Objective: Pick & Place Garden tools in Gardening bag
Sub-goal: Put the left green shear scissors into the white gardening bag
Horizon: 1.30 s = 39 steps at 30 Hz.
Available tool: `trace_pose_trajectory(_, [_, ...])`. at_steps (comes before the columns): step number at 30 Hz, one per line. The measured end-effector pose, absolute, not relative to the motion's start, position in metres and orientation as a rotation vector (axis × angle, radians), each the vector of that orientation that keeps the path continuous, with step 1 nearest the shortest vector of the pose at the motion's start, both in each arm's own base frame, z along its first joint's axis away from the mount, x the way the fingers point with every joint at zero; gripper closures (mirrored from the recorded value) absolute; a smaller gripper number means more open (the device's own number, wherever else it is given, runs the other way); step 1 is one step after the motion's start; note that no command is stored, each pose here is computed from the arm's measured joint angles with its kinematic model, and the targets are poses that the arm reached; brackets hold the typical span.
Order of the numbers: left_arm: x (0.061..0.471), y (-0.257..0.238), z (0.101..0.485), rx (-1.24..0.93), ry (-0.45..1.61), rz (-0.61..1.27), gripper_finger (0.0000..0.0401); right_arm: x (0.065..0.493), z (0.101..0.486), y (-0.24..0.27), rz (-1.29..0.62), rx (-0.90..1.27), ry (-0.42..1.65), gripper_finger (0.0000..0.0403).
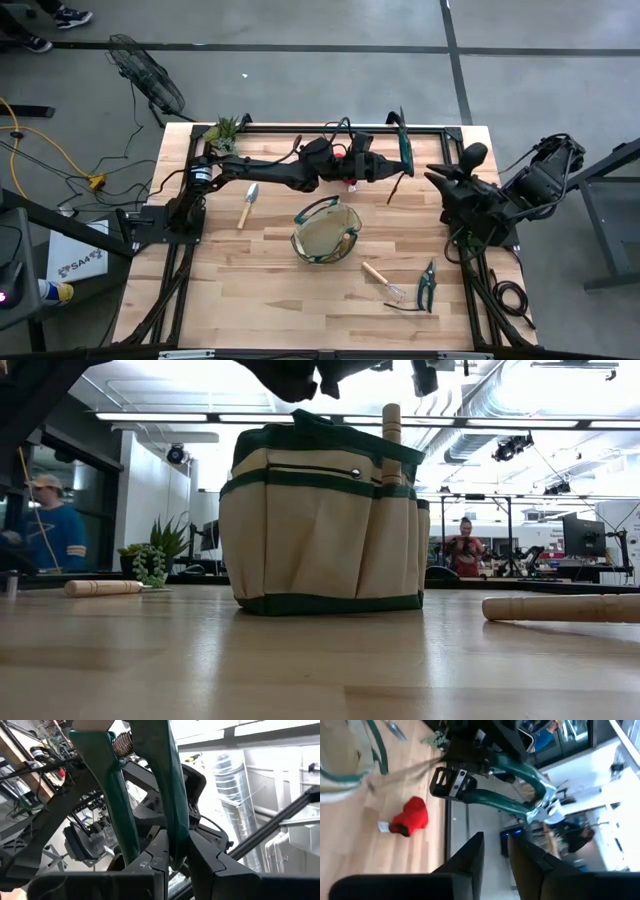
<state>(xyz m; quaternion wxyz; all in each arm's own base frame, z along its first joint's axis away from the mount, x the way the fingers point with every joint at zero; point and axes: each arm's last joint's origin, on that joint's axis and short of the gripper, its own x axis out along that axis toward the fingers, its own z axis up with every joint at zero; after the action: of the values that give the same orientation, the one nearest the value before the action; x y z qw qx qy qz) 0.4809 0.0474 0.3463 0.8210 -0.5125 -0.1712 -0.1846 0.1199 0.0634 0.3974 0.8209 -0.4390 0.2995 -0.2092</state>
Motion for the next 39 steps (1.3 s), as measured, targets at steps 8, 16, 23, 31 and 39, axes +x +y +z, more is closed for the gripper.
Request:
trace_pose_trajectory(8, [0.481, 0.048, 0.345, -1.142, -0.360, -0.381, 0.0365, 0.120, 0.396, 0.064, -0.339, -1.097, 0.702, 0.0245])
trace_pose_trajectory(16, [0.482, 0.047, 0.345, -1.184, -0.344, -0.397, 0.0365, 0.123, 0.399, 0.065, -0.333, -1.245, 0.716, 0.0206])
trace_pose_trajectory(23, [0.482, 0.038, 0.345, -1.203, -0.313, -0.438, 0.0365, 0.135, 0.402, 0.063, -0.272, -1.288, 0.734, 0.0218])
trace_pose_trajectory(31, [0.482, 0.031, 0.346, -1.199, -0.311, -0.457, 0.0365, 0.148, 0.403, 0.060, -0.181, -1.296, 0.746, 0.0226])
trace_pose_trajectory(39, [0.483, 0.024, 0.346, -1.196, -0.294, -0.475, 0.0365, 0.163, 0.398, 0.062, -0.133, -1.321, 0.783, 0.0227])
